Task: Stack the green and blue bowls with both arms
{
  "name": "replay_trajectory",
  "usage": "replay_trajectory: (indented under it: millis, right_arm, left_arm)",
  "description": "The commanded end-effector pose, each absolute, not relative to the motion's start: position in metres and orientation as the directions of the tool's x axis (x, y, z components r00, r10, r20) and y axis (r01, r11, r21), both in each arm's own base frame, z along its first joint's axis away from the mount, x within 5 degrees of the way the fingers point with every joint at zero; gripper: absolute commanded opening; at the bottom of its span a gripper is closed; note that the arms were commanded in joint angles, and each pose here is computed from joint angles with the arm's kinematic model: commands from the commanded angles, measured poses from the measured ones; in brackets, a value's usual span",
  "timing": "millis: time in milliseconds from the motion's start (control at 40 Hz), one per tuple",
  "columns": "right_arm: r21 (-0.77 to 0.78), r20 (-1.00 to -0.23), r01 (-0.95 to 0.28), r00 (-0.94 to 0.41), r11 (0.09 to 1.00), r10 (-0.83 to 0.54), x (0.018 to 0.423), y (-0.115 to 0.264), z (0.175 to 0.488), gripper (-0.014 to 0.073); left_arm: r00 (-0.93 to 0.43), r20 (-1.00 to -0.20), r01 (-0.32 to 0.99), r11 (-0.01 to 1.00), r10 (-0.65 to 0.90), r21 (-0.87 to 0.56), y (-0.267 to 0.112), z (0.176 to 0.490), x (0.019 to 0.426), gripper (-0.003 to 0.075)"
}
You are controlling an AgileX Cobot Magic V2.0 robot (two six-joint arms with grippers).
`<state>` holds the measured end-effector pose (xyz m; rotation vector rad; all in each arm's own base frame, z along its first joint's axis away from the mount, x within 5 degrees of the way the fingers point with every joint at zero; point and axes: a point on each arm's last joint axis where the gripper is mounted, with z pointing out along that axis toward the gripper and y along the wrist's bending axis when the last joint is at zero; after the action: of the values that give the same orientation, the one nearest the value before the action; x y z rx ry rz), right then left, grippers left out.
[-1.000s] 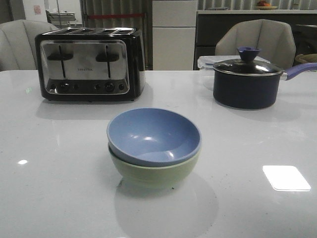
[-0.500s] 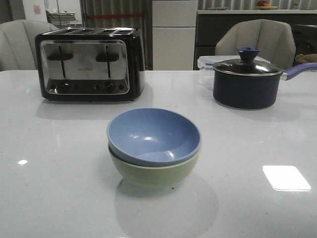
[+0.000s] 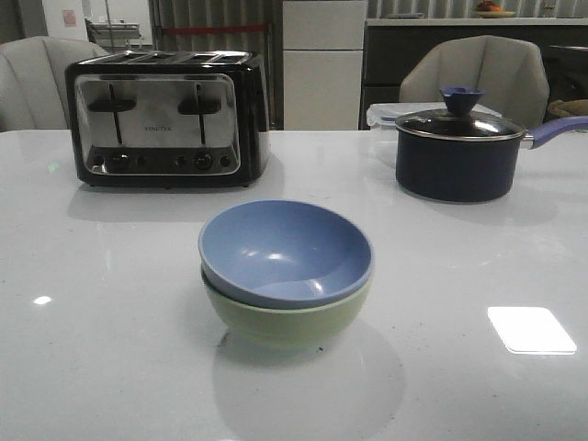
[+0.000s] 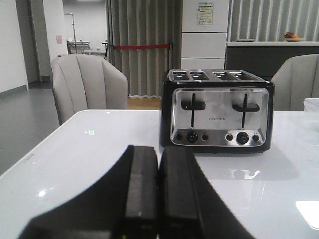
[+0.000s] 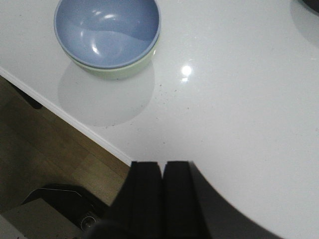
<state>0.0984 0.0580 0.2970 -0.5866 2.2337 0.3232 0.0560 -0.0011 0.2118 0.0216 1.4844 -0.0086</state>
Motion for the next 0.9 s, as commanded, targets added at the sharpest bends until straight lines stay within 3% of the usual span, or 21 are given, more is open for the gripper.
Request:
replay_trajectory:
  millis: [0,625,875]
  right_arm:
    - [0.034,-0.814,-0.503,-0.515,0.863,-0.268,0.102,0.059,0.311,0.0058]
    - [0.033,-0.824,-0.494,-0.506,0.869,-0.257,0.100,0.056,0.311,0.0058]
    - [0.022,-0.936,-0.276,-0.342,0.961,-0.077,0.087,0.026,0.295,0.0058]
  left_arm:
    - [0.187,-0.982,0.018,1.000,-0.003,0.000,-0.001,0.219,0.053,0.0093]
    - [0.187,-0.982,0.018,1.000,-0.003,0.000,-0.001,0.219,0.053,0.0093]
    - [0.187,-0.982,0.018,1.000,-0.003,0.000,-0.001,0.219,0.053,0.0093]
